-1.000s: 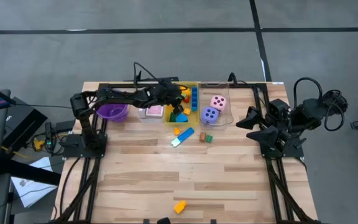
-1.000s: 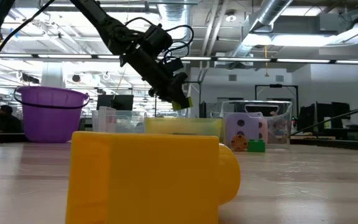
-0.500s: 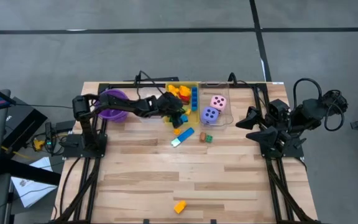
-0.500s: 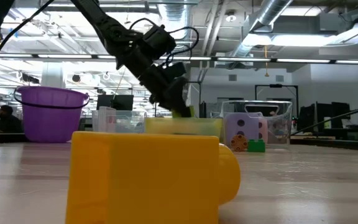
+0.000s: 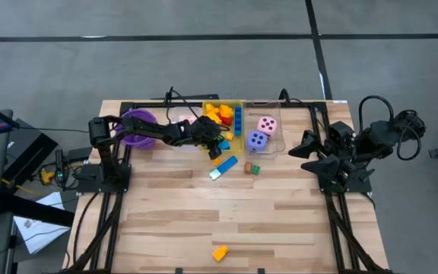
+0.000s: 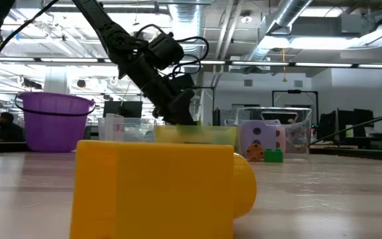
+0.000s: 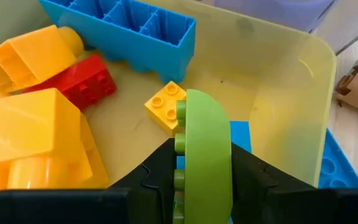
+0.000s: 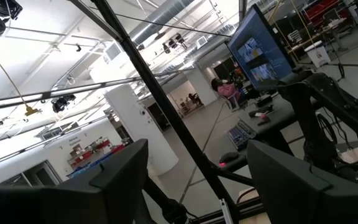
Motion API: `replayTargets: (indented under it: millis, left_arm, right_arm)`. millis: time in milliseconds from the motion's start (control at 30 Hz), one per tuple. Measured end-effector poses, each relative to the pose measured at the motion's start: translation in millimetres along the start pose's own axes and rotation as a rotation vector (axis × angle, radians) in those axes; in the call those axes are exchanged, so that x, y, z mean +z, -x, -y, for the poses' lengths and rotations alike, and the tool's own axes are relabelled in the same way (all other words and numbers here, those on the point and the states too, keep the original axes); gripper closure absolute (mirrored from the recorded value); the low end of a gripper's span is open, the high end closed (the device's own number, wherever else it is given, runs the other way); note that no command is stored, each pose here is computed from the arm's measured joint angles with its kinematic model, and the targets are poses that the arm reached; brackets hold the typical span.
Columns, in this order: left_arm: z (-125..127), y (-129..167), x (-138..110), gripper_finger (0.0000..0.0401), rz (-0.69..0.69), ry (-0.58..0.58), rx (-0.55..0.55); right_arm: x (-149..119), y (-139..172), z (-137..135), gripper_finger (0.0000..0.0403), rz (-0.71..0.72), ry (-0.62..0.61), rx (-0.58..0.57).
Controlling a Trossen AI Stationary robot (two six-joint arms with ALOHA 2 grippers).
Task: Pick & Place Toys
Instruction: Put the green gamepiece into the yellow bin
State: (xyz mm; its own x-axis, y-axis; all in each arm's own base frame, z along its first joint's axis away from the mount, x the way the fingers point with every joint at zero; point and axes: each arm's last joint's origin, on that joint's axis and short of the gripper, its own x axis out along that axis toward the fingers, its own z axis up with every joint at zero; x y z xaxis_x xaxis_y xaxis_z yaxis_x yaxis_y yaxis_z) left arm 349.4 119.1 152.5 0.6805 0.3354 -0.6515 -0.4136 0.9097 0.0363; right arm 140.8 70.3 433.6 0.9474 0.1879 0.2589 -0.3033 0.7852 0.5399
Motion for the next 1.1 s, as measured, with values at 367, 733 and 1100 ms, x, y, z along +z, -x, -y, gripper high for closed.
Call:
replayTargets:
  millis: [367, 733, 1100]
  left_arm:
    - [-0.1, -0.1, 1.0, 0.0297, 0.011, 0.001, 0.000]
    - [-0.2, -0.1, 1.1, 0.0297, 0.011, 0.002, 0.000]
    - [-0.2, 0.0, 1.3, 0.0297, 0.013, 0.002, 0.000]
  right_arm:
    - [0.0, 0.0, 0.0, 0.0137, 0.000, 0.001, 0.000]
    - [-0.1, 0.0, 0.0, 0.0137, 0.000, 0.001, 0.000]
    - [0.0, 0.0, 0.0, 0.0137, 0.000, 0.001, 0.000]
